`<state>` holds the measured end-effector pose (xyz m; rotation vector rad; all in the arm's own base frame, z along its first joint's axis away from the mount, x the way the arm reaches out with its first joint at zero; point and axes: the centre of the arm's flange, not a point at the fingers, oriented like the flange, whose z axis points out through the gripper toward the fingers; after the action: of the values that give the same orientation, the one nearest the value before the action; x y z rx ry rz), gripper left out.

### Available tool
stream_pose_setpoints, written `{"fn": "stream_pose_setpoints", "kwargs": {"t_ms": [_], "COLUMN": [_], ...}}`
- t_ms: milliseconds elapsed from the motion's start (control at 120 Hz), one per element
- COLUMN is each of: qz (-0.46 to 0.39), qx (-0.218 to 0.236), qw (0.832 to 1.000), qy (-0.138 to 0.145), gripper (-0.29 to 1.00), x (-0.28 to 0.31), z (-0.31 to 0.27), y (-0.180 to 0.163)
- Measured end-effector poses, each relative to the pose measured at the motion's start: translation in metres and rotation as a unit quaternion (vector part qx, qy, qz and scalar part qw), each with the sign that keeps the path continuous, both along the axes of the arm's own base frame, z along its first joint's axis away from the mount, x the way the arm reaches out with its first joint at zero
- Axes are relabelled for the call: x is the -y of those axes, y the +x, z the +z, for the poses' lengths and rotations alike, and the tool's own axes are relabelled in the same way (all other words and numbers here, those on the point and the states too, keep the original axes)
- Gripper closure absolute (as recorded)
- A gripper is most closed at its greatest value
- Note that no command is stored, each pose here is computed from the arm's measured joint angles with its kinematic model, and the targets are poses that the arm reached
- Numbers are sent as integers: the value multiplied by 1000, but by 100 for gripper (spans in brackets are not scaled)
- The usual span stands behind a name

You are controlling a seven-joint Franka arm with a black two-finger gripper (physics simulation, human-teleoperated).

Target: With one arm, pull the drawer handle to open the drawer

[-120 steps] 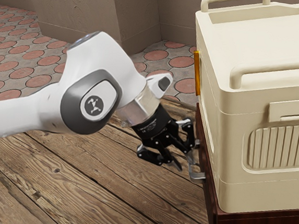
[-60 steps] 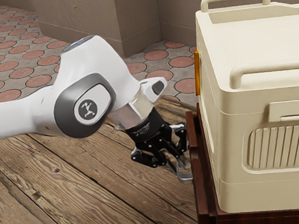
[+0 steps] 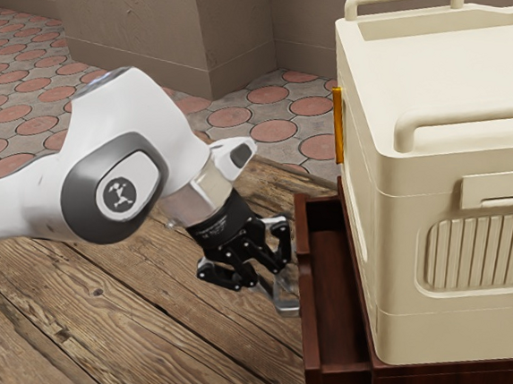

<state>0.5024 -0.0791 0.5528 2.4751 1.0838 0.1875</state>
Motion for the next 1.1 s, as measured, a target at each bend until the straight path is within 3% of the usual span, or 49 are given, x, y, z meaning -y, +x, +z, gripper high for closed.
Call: {"fn": "stream_pose_setpoints", "kwargs": {"t_ms": [1100], "qz": [58], "qx": [9], "qw": [998], "qy": [-5], "gripper": [62], "x": [-74], "z": [3], "y": [-64]}}
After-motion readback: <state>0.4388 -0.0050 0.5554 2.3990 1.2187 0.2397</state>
